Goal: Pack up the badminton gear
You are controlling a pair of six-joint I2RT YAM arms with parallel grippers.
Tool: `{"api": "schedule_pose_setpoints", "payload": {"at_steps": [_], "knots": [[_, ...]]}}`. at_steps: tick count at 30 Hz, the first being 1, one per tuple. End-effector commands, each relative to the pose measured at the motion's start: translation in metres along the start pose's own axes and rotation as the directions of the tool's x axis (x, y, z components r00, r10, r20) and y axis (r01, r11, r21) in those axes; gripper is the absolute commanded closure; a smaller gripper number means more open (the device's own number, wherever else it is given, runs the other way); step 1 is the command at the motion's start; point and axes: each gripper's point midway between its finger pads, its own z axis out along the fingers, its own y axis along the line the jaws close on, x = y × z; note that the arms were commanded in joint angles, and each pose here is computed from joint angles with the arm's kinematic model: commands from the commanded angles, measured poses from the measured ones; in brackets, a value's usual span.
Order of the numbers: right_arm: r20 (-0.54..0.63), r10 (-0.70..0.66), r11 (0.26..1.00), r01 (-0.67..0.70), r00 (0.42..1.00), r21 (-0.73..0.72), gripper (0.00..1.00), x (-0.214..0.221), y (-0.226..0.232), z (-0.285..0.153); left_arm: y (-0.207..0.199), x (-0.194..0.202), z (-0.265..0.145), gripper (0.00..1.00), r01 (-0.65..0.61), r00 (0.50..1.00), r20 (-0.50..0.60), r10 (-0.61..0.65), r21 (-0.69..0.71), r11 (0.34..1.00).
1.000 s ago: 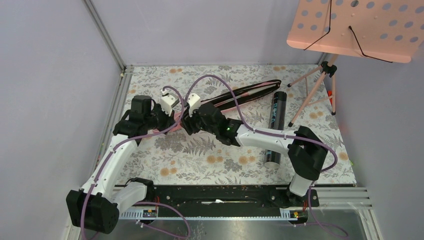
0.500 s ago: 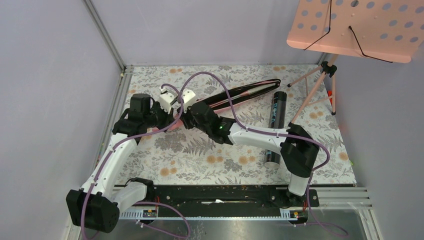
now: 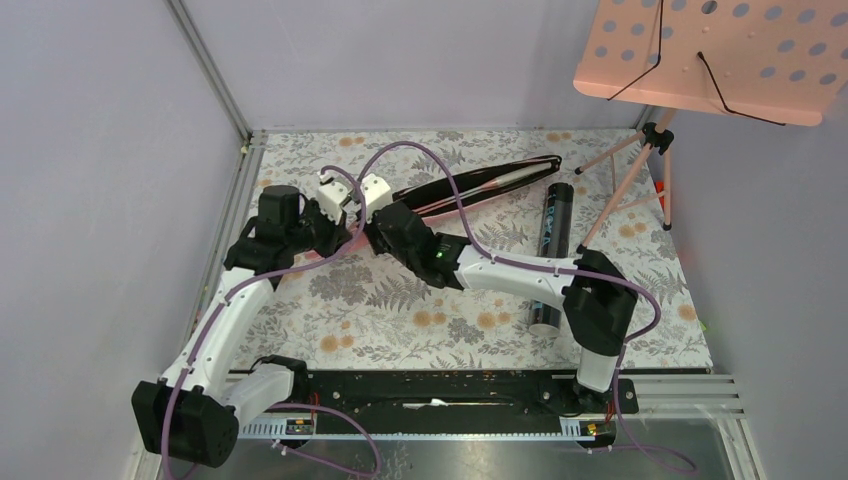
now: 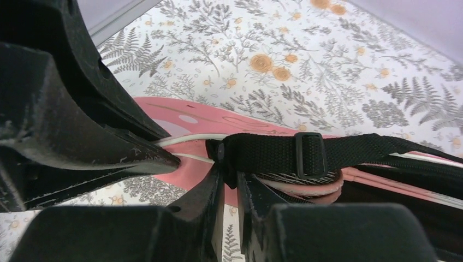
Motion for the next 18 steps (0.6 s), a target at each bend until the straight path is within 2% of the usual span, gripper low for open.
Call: {"api": "schedule_pose_setpoints", "payload": {"at_steps": [1,3,5,9,13,15,18], "knots": [[-0.258,-0.318,0.895,0.379,0.912,0.236,1.00,0.039,-0.077,-0.019,0.010,-0.025,-0.014,1.00,-0.211,0.972,0.081,0.218,-0.089,0.973],[-0.354,-0.330,0.871,0.427,0.875,0.243,1.00,0.057,-0.102,-0.027,0.020,-0.015,-0.015,1.00,-0.287,0.954,0.055,0.296,-0.132,0.949],[-0.410,-0.281,0.879,0.404,0.868,0.253,1.00,0.072,-0.132,-0.034,0.026,-0.005,-0.016,1.00,-0.337,0.938,0.030,0.345,-0.140,0.931],[-0.421,-0.205,0.900,0.340,0.883,0.274,1.00,0.084,-0.170,-0.049,0.022,0.006,-0.021,1.00,-0.366,0.929,0.024,0.369,-0.097,0.926],[-0.434,-0.156,0.881,0.324,0.887,0.346,1.00,0.083,-0.207,-0.060,0.016,0.011,-0.027,1.00,-0.413,0.910,0.015,0.414,-0.055,0.909],[-0.408,-0.148,0.908,0.287,0.901,0.304,1.00,0.081,-0.204,-0.057,0.017,0.005,-0.028,1.00,-0.381,0.923,0.031,0.384,-0.064,0.922],[-0.304,-0.134,0.970,0.188,0.943,0.154,1.00,0.070,-0.166,-0.048,0.005,-0.008,-0.031,1.00,-0.287,0.954,0.081,0.288,-0.022,0.958]]}}
